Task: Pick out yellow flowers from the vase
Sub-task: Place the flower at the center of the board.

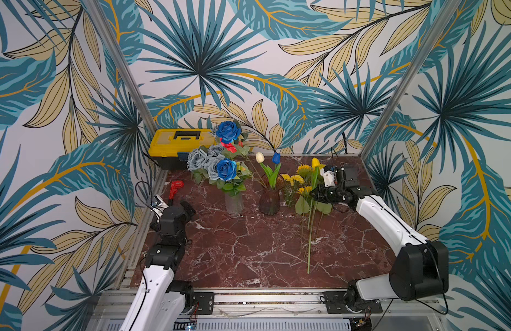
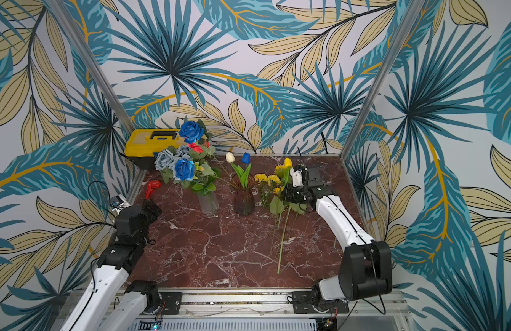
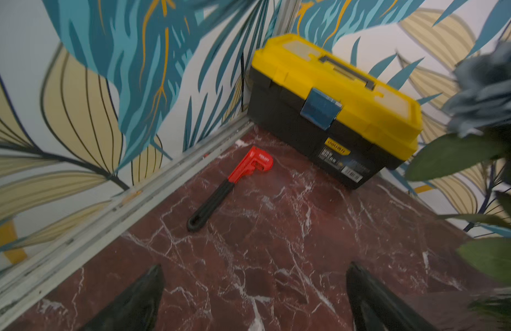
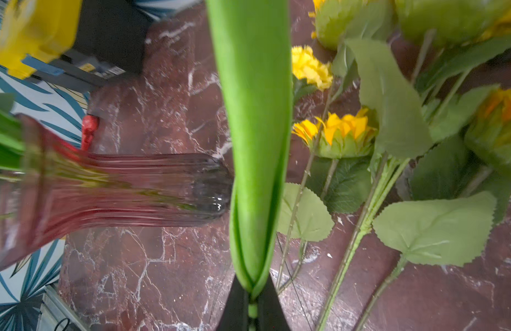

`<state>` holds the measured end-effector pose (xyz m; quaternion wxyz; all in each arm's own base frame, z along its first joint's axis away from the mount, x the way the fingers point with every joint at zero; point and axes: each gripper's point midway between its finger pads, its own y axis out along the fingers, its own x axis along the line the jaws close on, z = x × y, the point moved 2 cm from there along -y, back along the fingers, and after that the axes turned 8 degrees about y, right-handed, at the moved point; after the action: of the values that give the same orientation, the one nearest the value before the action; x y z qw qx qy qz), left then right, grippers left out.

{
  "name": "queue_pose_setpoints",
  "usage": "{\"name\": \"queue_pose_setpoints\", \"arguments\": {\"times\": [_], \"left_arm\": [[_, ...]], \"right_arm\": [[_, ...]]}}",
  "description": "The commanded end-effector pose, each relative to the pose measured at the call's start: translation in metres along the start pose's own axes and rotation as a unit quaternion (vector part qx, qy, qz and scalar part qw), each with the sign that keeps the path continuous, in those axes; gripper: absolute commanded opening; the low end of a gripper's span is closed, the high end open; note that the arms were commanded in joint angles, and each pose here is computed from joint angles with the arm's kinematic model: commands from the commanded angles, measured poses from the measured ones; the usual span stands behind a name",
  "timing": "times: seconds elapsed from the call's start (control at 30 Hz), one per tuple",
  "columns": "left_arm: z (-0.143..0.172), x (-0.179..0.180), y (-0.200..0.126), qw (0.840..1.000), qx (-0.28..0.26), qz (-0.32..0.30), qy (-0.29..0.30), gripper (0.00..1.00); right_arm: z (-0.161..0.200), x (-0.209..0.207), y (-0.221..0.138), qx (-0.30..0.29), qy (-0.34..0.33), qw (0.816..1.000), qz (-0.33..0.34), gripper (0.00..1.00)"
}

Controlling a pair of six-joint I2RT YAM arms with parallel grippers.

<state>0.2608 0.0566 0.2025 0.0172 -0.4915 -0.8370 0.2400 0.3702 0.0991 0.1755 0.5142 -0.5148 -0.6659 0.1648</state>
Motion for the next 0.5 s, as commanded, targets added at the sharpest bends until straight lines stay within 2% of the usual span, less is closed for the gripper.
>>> {"name": "queue_pose_setpoints", "arguments": {"times": [0.0,0.1,0.3,0.47], "left_arm": [[-0.001,-0.017,0.007,0.998,0.007,0.052,-0.032,0.99],[0.004,-0.019,0.011,0.998,0.016,0.058,-0.028,0.99],[0.013,-0.015,0.016,0.998,0.018,0.05,-0.022,0.99],[0.018,-0.017,0.022,0.998,0.028,0.054,-0.018,0.99]], "right_arm": [[0.016,-0.01,0.014,0.066,0.001,0.998,0.015,0.01],[0.022,-0.015,0.03,0.104,0.005,0.994,0.017,0.0],[0.025,-0.037,0.048,0.131,0.009,0.989,0.069,0.0],[0.03,-0.045,0.056,0.145,0.014,0.986,0.081,0.0]]}}
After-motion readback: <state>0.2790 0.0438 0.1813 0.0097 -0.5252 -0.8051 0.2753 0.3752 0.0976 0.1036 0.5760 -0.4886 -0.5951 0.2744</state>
